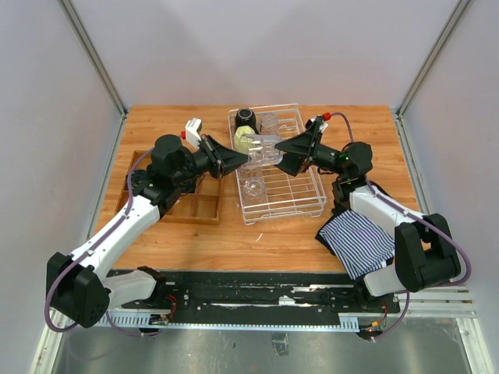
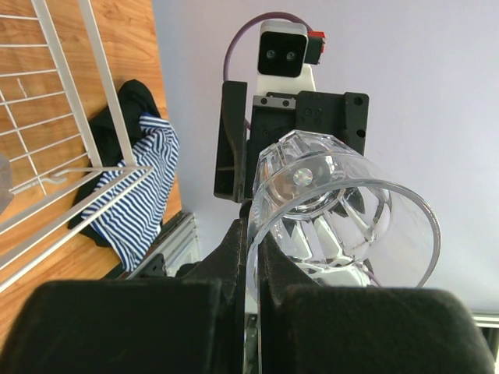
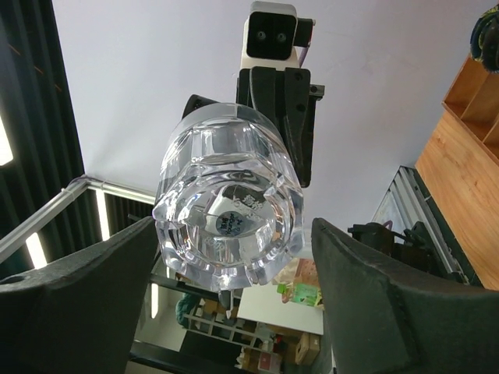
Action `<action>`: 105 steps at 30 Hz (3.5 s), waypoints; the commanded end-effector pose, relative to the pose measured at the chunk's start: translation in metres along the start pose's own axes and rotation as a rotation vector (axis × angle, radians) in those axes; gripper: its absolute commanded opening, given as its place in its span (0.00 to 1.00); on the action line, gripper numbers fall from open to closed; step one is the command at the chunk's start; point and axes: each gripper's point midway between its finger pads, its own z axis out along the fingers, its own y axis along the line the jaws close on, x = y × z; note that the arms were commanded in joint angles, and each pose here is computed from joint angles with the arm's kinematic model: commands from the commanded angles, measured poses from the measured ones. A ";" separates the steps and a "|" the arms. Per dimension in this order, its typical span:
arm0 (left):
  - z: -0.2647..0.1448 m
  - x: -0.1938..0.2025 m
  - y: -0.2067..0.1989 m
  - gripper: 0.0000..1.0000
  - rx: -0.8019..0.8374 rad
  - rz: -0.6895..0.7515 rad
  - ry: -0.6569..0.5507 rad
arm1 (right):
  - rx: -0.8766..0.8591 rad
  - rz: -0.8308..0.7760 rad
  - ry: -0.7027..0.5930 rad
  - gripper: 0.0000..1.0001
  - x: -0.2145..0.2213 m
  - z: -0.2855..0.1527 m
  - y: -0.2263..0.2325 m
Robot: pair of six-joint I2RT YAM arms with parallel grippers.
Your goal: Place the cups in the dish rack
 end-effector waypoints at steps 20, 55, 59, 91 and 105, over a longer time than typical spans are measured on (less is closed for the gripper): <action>-0.005 -0.002 0.015 0.44 -0.055 0.012 -0.024 | -0.068 -0.081 0.017 0.31 0.001 0.020 0.020; -0.089 -0.064 0.068 0.70 -0.616 0.196 -0.327 | 0.784 -0.496 0.046 0.24 -0.083 -0.050 -0.101; -0.091 -0.068 0.071 0.69 -0.651 0.220 -0.328 | 0.878 -0.526 0.058 0.21 -0.093 -0.060 -0.114; -0.087 -0.096 0.096 0.70 -0.714 0.228 -0.320 | 1.418 -0.899 0.387 0.17 -0.109 -0.060 -0.177; -0.092 -0.099 0.100 0.70 -0.728 0.227 -0.327 | 1.466 -0.970 0.448 0.15 -0.103 -0.047 -0.194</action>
